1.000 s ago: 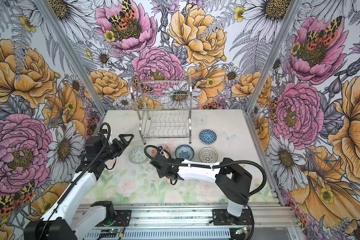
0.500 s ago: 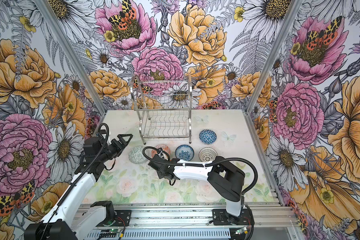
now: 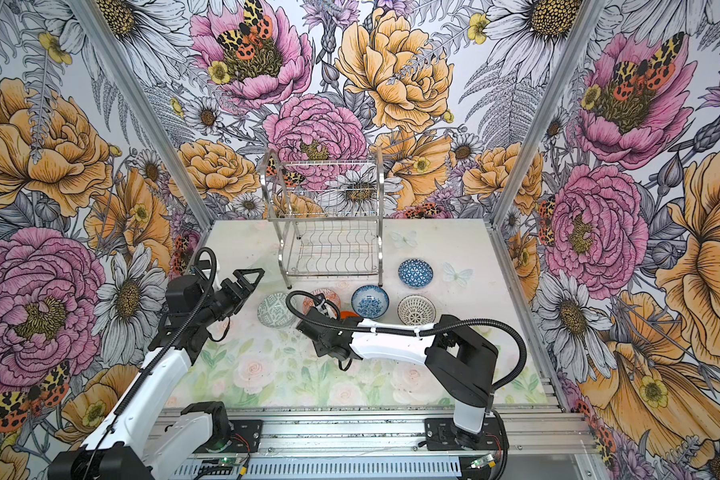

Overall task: Load the bowls into the dish rack
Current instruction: 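Lift the orange bowl with the right gripper toward the dish rack, then lower the orange bowl into the rack with the right gripper while the left moves beside, then hold the orange bowl upright in the rack with the right gripper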

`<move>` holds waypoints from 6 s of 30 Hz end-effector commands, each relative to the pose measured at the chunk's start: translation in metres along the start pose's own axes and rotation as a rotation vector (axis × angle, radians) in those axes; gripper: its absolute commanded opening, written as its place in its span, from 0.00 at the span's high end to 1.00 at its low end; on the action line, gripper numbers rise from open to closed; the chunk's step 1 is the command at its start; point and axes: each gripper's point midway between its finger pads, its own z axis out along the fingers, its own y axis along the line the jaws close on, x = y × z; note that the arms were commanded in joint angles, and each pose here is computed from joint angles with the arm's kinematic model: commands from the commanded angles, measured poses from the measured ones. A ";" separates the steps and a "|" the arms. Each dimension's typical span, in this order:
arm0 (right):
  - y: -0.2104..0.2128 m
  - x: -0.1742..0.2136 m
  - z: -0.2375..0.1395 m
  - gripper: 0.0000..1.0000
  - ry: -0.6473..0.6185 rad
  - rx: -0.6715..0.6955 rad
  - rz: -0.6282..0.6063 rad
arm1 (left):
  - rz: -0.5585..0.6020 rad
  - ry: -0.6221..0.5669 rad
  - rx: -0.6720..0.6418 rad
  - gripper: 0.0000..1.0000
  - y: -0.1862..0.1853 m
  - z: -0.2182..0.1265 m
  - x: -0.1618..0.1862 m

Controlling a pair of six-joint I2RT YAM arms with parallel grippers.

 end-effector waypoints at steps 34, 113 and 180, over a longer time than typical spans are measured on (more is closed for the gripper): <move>-0.029 -0.170 -0.074 1.00 -0.469 -0.540 0.288 | -0.014 -0.022 0.004 0.01 0.006 0.001 -0.004; -0.051 -0.325 0.058 1.00 -0.702 -1.042 0.447 | 0.101 0.111 0.005 0.01 -0.056 0.079 0.020; -0.053 -0.336 0.157 1.00 -0.620 -1.005 0.592 | 0.033 0.179 -0.024 0.01 -0.036 0.096 0.026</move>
